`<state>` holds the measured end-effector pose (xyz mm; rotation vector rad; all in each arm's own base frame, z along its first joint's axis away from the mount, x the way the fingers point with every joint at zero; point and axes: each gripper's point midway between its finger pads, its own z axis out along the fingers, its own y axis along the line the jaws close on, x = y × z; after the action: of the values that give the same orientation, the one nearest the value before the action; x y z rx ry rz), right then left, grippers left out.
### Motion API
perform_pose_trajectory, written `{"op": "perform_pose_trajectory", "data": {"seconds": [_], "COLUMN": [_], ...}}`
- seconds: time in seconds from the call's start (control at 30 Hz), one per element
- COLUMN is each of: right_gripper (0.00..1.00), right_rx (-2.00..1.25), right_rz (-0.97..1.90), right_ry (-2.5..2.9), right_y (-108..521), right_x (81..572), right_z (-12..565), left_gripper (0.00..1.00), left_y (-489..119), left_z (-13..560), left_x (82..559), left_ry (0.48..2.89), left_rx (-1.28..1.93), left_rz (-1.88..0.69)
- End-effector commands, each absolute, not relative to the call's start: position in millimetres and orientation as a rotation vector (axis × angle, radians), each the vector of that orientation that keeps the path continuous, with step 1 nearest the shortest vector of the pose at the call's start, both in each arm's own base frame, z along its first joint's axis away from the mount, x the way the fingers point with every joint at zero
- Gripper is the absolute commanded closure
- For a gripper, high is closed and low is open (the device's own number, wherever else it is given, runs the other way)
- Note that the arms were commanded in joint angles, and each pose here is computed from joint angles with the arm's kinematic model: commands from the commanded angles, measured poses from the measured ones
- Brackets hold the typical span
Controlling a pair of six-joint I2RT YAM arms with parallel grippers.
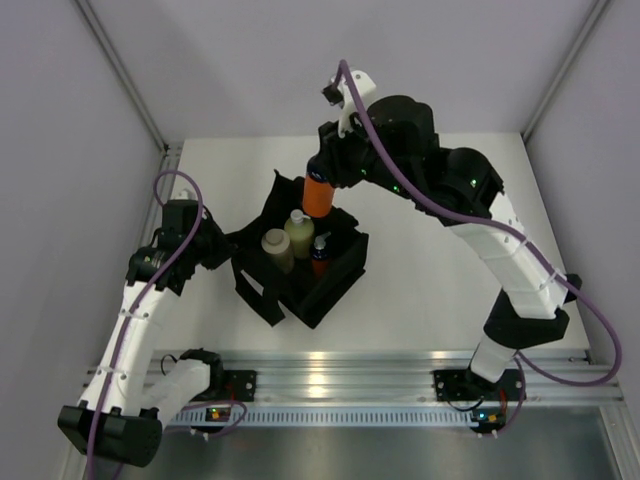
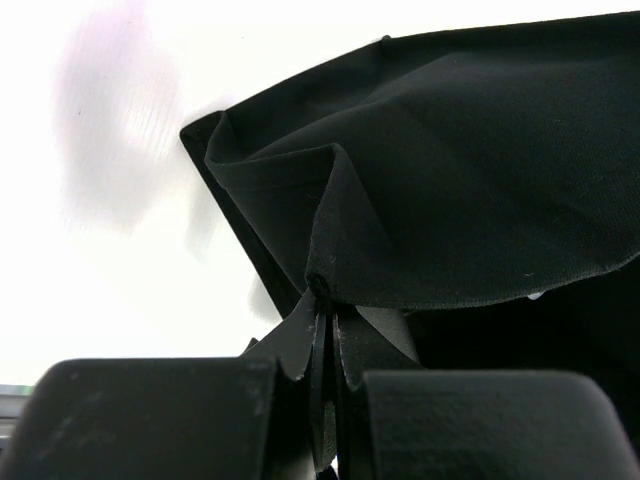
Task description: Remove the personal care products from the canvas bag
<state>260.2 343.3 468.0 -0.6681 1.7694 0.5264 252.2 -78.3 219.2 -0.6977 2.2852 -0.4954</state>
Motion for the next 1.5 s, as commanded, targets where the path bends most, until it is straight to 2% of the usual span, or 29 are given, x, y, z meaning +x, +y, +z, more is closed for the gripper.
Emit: {"op": "perform_pose_trajectory", "data": {"seconds": [0.0,0.37,0.77,1.0,1.27,1.47], "right_gripper": [1.00,1.00,1.00,1.00,1.00,1.00], "right_rx": [-0.483,-0.318,-0.215,-0.199,-0.169,-0.096], "right_rz": [0.624,0.575,0.416,0.268,0.185,0.133], "right_ry": [1.594,1.564,1.604,1.713,1.770,1.829], "right_y": [303.6,230.2,172.5,149.3,132.7,123.0], "right_x": [256.4,278.3,302.7,331.7,346.0,367.7], "right_z": [545.5,568.9,555.4,511.5,487.8,426.0], "left_gripper": [1.00,1.00,1.00,1.00,1.00,1.00], "left_y": [-74.5,-74.7,-75.3,-76.2,-76.2,-78.0], "left_z": [219.5,219.9,221.6,227.4,222.2,225.4], "left_x": [245.6,244.0,244.1,245.0,242.3,242.5], "left_ry": [2.305,2.303,2.302,2.290,2.298,2.297], "left_rx": [-0.690,-0.686,-0.675,-0.663,-0.673,-0.664], "left_rz": [-0.461,-0.465,-0.469,-0.479,-0.480,-0.493]}}
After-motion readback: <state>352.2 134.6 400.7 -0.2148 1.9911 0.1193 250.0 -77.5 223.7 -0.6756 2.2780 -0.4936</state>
